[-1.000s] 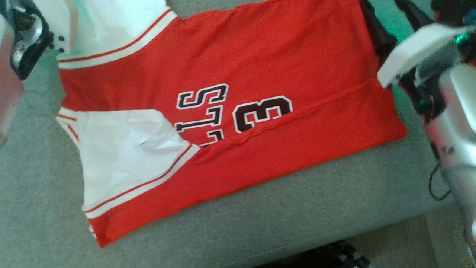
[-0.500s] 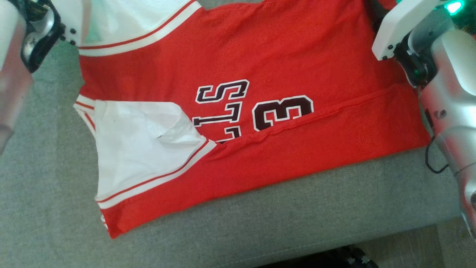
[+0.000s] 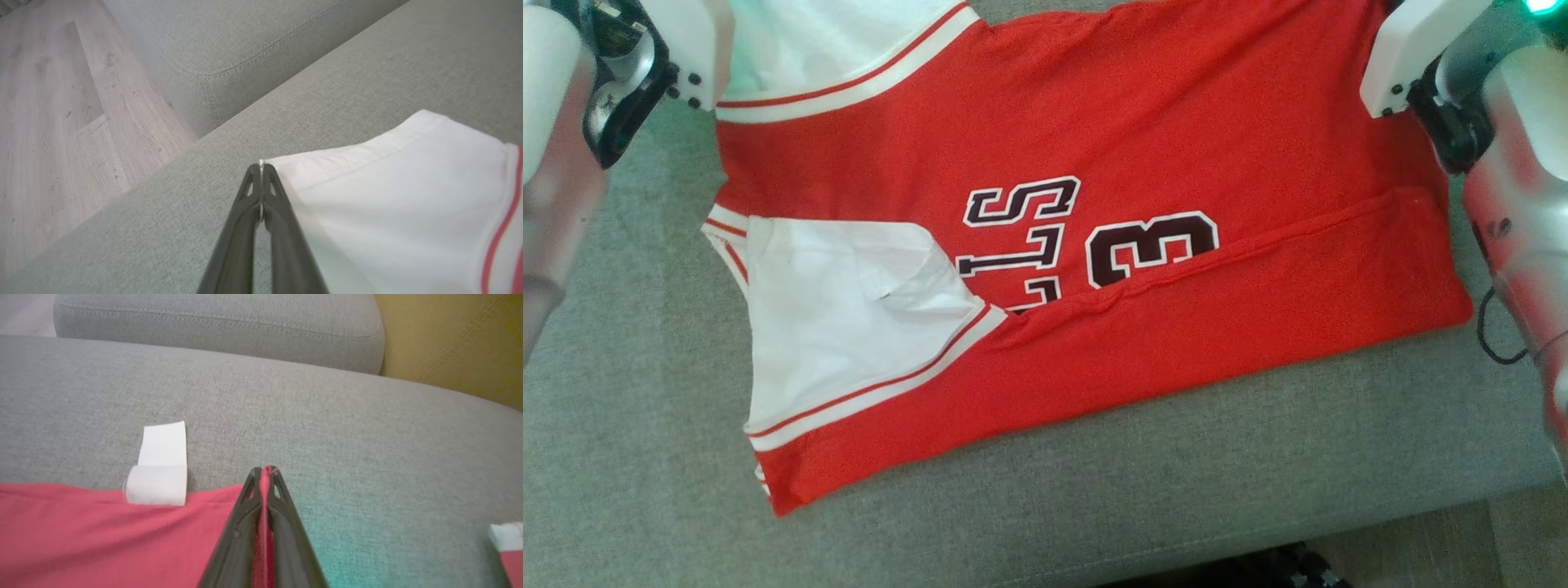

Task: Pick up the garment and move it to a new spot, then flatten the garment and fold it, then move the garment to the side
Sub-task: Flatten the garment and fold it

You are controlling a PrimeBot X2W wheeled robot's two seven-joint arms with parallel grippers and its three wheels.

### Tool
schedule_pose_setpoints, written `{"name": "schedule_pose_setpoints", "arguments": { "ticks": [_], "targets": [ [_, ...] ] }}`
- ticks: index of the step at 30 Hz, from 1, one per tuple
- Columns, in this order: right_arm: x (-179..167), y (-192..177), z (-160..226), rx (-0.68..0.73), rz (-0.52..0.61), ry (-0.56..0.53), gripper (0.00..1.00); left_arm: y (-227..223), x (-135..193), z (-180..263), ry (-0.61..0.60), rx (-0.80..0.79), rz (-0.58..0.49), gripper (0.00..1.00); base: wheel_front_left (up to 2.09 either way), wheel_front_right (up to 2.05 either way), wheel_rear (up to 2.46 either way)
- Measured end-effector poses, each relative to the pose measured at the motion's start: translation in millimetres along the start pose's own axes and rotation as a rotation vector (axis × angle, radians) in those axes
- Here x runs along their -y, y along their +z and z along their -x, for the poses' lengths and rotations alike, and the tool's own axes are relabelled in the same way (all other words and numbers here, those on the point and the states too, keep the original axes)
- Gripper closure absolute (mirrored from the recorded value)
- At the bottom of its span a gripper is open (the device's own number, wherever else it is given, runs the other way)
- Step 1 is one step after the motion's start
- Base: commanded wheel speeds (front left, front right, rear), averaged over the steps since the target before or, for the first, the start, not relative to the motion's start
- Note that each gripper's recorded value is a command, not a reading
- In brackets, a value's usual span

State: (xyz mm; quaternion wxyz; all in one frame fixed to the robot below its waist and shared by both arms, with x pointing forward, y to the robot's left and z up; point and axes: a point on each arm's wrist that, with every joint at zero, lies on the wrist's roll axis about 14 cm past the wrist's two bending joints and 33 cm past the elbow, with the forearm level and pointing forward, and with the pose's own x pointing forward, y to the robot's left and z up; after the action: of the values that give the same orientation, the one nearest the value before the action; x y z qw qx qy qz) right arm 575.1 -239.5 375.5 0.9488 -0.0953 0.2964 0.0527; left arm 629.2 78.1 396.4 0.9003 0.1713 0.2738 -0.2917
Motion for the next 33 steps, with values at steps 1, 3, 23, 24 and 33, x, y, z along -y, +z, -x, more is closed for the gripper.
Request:
{"name": "schedule_pose_setpoints", "arguments": {
  "ticks": [1, 3, 23, 24, 33],
  "targets": [
    [1, 3, 1, 0.011, 0.003, -0.004, 1.0, 2, 0, 1, 0.002, 0.011, -0.002, 1.0, 0.0, 0.0, 0.0],
    [4, 10, 2, 0.047, -0.012, -0.012, 1.0, 11, -2, 3, 0.006, 0.058, -0.005, 1.0, 0.0, 0.0, 0.0],
    [28, 38, 35, 0.325, -0.17, -0.071, 1.0, 54, 1, 74, 0.052, 0.412, -0.1, 1.0, 0.0, 0.0, 0.0],
    [27, 33, 37, 0.32, -0.176, -0.071, 1.0, 44, 6, 77, 0.049, 0.403, -0.102, 1.0, 0.0, 0.0, 0.0],
    [20, 8, 58, 0.356, -0.207, -0.062, 1.0, -5, 39, 108, 0.054, 0.381, -0.072, 1.0, 0.0, 0.0, 0.0]
  ]
}}
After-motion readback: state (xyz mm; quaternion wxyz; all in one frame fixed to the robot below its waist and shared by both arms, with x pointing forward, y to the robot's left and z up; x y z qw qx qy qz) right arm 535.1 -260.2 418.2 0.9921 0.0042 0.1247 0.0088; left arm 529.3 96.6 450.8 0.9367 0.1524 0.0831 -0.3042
